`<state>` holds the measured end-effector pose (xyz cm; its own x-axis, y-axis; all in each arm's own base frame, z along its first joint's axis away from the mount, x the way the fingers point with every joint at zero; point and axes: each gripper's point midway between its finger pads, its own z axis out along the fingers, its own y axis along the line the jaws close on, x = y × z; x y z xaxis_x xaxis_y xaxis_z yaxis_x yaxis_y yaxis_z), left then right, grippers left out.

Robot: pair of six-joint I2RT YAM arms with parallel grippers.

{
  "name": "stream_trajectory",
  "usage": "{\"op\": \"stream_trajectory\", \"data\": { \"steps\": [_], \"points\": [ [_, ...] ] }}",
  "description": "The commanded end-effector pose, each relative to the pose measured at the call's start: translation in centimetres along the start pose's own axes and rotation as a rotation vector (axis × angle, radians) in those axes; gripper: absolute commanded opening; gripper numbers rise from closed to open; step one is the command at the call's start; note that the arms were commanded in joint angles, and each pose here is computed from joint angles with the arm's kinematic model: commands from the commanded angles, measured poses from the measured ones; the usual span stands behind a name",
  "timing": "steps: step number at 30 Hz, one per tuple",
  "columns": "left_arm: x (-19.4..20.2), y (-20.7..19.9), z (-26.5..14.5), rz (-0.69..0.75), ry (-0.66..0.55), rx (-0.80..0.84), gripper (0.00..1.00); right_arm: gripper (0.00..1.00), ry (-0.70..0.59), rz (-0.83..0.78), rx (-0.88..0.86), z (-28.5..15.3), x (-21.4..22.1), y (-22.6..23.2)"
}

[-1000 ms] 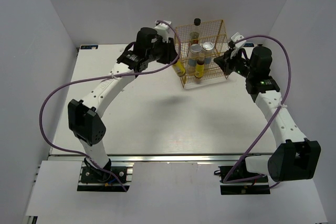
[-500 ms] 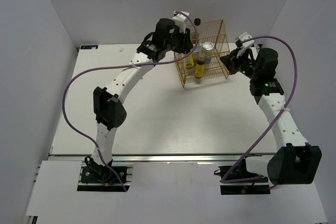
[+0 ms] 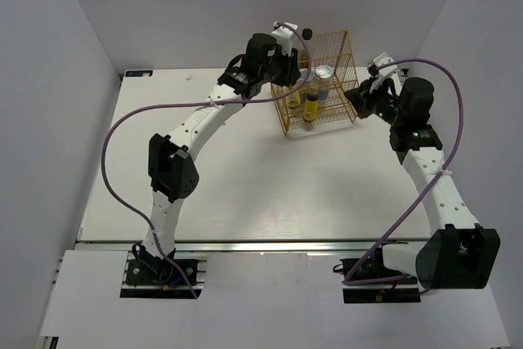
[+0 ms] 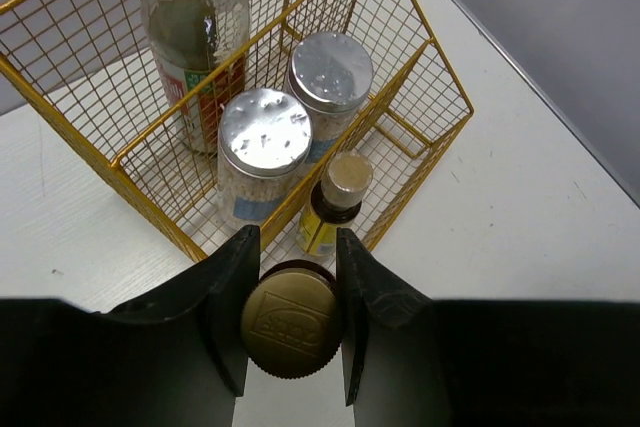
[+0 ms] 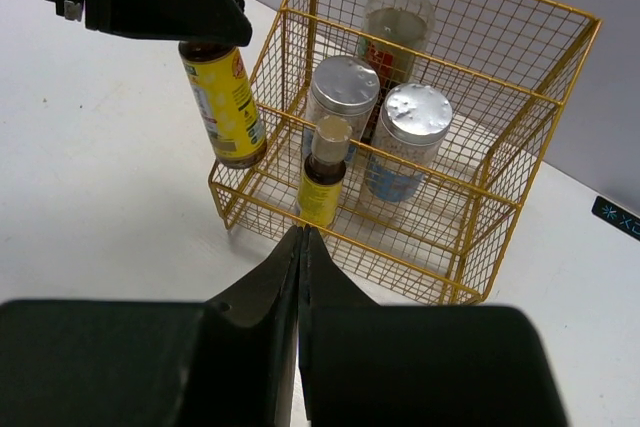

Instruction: Organize the condiment bottles

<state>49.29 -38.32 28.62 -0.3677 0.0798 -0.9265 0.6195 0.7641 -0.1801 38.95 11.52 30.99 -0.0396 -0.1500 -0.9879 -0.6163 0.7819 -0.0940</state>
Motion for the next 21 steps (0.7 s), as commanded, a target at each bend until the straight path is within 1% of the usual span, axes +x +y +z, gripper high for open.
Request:
{"op": "stream_trajectory", "data": {
  "steps": [1, 2, 8, 12, 14, 18, 21],
  "points": [
    [-3.0, -0.9, 0.0, 0.038, -0.12, 0.004, 0.0, 0.0, -0.039, -0.021, 0.021, -0.3, -1.0, -0.3],
    [-2.3, -0.8, 0.4, 0.042, -0.112, -0.003, 0.0, 0.0, -0.037, -0.019, 0.02, -0.3, -0.8, -0.3],
    [-1.1, -0.9, 2.1, 0.075, -0.124, -0.017, 0.0, 0.0, -0.028, -0.017, 0.019, -0.6, -0.3, -0.2],
    [0.5, -0.7, 3.2, 0.093, -0.103, -0.03, 0.0, 0.0, -0.023, -0.012, 0.019, -0.7, 0.0, -0.2],
    [0.9, -0.7, 3.6, 0.108, -0.109, -0.028, 0.0, 0.0, -0.022, -0.011, 0.017, -0.7, 0.1, -0.1],
    [3.1, -0.2, 4.3, 0.12, -0.075, -0.044, 0.0, 0.0, -0.02, -0.003, 0.015, -0.8, 0.3, -0.1],
    [3.8, -0.1, 4.3, 0.118, -0.064, -0.044, 0.0, 0.0, -0.018, -0.001, 0.013, -0.8, 0.5, 0.0]
  ]
}}
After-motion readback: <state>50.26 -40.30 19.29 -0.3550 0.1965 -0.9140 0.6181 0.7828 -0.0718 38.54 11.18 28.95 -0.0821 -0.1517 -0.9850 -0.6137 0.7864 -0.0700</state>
